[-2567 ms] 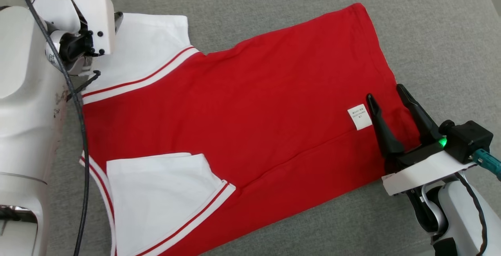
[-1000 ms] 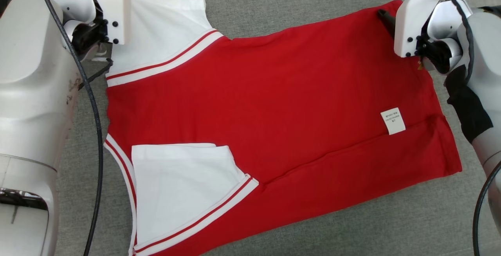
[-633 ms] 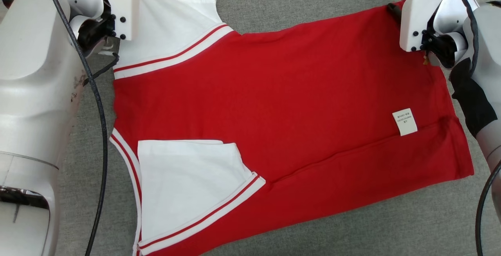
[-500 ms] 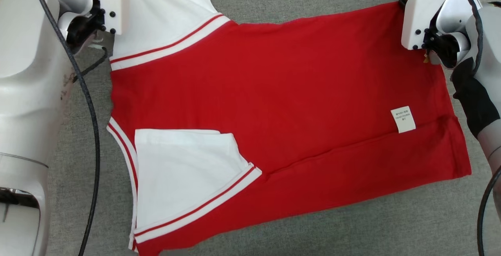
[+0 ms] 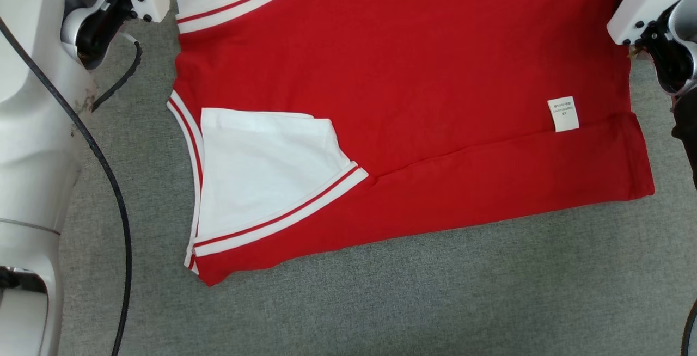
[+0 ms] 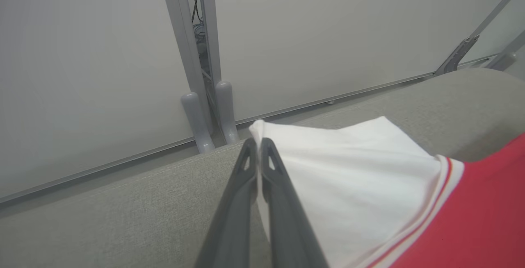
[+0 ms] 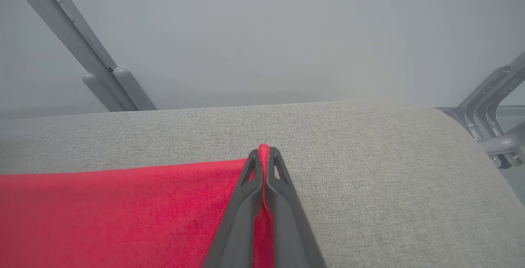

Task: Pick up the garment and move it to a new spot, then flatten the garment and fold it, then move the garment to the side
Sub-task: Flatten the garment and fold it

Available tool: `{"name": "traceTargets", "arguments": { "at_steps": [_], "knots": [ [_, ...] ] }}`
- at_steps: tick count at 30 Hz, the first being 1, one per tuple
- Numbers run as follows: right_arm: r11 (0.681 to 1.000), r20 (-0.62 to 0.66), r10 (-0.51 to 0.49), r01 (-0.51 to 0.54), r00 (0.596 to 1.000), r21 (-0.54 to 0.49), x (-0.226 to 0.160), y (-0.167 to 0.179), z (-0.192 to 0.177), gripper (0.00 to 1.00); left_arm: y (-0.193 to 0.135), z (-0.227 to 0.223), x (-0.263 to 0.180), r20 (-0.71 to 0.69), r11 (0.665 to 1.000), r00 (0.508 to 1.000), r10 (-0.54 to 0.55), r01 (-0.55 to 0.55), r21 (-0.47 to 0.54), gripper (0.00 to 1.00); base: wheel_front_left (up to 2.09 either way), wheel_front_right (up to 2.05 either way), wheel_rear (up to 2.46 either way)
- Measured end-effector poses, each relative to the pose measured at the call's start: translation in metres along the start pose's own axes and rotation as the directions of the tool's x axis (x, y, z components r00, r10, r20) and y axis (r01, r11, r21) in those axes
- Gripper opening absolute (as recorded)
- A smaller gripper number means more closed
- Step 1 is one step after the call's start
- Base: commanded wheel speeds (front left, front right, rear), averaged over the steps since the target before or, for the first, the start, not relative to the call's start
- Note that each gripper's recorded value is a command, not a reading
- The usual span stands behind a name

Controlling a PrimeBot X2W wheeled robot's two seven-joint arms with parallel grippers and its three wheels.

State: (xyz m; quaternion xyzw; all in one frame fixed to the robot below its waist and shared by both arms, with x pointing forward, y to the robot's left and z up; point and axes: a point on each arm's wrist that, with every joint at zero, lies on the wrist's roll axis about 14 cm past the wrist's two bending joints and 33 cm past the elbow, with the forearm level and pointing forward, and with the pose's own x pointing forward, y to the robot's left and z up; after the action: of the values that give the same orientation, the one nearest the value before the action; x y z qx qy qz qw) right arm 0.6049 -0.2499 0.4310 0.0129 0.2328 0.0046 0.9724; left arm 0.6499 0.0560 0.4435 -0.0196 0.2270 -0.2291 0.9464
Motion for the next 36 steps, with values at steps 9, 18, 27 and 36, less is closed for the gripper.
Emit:
{"name": "traceTargets", "arguments": {
  "at_steps": [9,18,27,36],
  "knots": [
    [0.993,0.149,0.11,-0.113,0.983,0.011,-0.032,0.008,-0.004,0.0,-0.023,-0.002,-0.035,0.142,0.996,0.986,-0.087,0.09,-0.012,0.0,0.0,0.0,0.0],
    [0.979,0.178,0.204,-0.195,0.963,-0.065,-0.063,0.007,-0.019,0.0,-0.034,-0.015,-0.089,0.224,0.988,0.966,-0.127,0.144,-0.059,0.0,0.0,0.0,0.0],
    [0.967,0.118,0.24,-0.228,0.963,-0.111,-0.083,0.002,-0.046,0.0,-0.053,-0.043,-0.144,0.237,0.984,0.966,-0.107,0.136,-0.112,0.0,0.0,0.0,0.0],
    [0.979,0.121,0.202,-0.2,0.972,-0.025,-0.095,-0.007,-0.062,0.0,-0.073,-0.074,-0.179,0.236,0.963,0.969,-0.077,0.134,-0.236,0.0,0.0,0.0,0.0]
  ]
}}
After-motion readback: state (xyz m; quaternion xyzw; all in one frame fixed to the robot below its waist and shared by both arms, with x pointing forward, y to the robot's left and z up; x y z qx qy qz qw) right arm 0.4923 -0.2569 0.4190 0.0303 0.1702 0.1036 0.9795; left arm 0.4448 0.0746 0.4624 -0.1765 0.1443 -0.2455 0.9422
